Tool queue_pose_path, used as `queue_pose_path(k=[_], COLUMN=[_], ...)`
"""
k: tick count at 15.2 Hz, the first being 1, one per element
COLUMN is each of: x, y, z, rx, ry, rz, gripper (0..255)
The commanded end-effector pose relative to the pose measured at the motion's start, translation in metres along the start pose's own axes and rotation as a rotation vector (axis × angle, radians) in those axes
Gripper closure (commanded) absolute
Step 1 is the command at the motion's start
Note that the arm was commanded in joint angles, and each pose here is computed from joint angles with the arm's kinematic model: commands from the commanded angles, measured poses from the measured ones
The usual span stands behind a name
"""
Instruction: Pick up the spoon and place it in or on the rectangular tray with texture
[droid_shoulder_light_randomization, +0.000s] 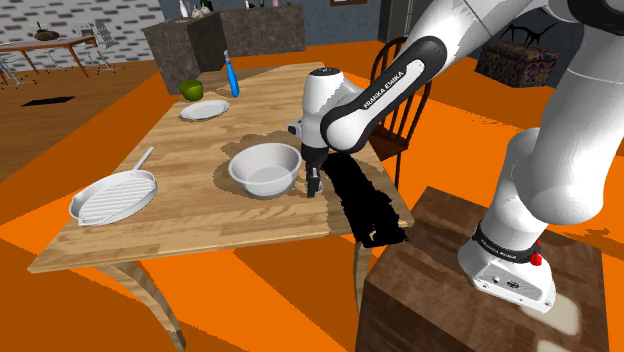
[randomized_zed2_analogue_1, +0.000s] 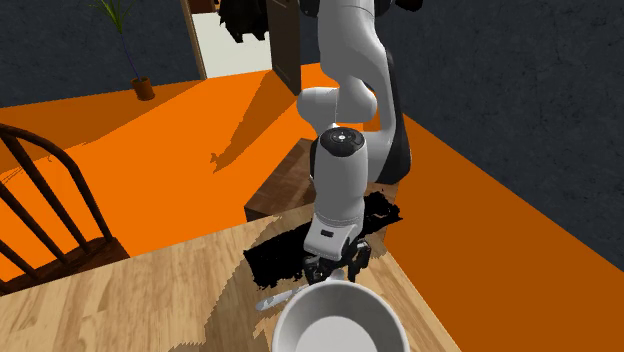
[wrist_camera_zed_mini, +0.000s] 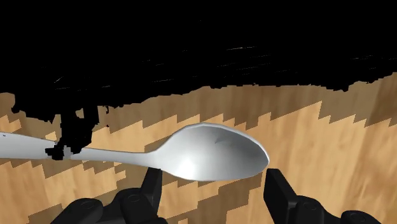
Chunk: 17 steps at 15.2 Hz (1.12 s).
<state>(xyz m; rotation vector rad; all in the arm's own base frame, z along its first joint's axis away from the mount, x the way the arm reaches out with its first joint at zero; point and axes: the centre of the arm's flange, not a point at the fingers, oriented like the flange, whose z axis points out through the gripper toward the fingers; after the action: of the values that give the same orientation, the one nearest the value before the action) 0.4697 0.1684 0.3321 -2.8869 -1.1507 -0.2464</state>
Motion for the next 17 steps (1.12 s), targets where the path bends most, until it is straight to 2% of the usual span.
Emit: queue_pose_path(k=[1,17], x=[0.000,0.013], y=[0.000,0.003], z=[0.000,-0.078], rx=[0.000,0.000], ry=[0.000,0.000], rz=[0.000,0.000], gripper=[255,255])
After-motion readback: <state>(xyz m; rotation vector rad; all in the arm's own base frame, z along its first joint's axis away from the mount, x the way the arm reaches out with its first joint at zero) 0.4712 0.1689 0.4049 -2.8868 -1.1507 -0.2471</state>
